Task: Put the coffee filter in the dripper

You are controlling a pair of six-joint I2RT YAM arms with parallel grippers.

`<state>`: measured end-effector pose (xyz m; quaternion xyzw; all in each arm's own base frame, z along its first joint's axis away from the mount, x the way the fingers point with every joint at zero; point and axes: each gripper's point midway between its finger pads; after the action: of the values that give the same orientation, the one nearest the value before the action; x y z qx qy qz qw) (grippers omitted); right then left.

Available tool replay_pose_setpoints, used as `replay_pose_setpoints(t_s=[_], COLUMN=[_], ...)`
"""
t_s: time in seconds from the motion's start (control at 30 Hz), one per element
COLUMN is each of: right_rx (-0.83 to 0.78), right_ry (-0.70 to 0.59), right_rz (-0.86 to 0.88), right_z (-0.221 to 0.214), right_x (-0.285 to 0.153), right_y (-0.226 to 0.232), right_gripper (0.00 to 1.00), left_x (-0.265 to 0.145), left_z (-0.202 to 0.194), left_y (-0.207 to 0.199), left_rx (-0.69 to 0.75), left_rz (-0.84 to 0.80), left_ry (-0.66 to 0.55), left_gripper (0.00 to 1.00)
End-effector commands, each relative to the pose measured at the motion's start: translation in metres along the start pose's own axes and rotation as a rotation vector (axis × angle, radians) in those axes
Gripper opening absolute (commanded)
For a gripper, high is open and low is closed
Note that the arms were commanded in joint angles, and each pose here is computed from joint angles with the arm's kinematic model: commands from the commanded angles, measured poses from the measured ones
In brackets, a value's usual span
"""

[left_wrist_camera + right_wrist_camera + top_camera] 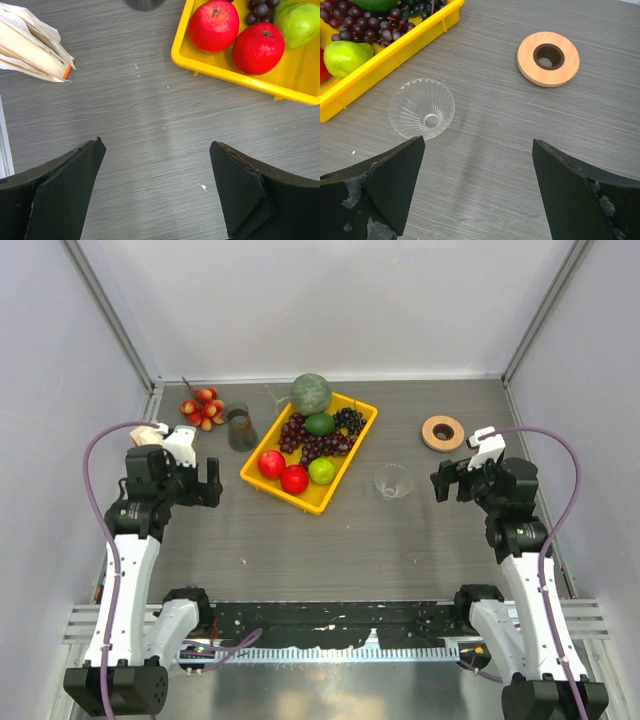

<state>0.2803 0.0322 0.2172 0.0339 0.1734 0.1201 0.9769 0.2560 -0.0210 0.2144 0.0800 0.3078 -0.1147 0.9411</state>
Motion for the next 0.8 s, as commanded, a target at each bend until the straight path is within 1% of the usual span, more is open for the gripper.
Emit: replay_pose_setpoints(t_s=[0.0,0.17,0.33,0.43,0.63,0.7,0.77], right_rx=[-0.045,-0.088,-0.086,-0.092,-0.113,-0.109,-0.106], right_ry=[-0.009,0.082,0.145,0.147,0.164,0.172,0.179], right_rz=[0.087,0.194,0.234,0.239,0.256,0.261,0.266], right_z=[0.008,-0.001,-0.011,-0.011,-0.015,-0.016,-0.017], right_x=[0.001,0.004,0.005,0.005,0.004,0.005,0.005], right_y=[0.013,0.026,0.03,0.03,0.032,0.032,0.033], right_gripper=[0.96,0.95,0.96,0.96,0.95,0.96,0.96], left_x=[0.007,0.021,0.046,0.067,0.112,0.132,0.148], left_z=[0.014,0.041,0.074,0.093,0.113,0.118,0.122], left_y=[0.004,-0.005,0.005,0.017,0.021,0.025,0.035], left_rx=[0.044,0.176,0.256,0.306,0.34,0.337,0.342], left_rz=[-0.008,-0.143,-0.198,-0.2,-0.294,-0.303,-0.278], left_ry=[-0.033,-0.058,-0.018,-0.019,-0.006,0.007,0.023], left_gripper=[0.99,0.99,0.99,0.99,0.99,0.99,0.99])
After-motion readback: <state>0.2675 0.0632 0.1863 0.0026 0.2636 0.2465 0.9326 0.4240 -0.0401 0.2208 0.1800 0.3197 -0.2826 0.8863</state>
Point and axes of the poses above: each gripper's point midway between its finger pads, its own x axis out along the fingers, its own y axis along the line the jaws close on, z = x × y, and after that the axes turned 8 degrees about x, right-handed
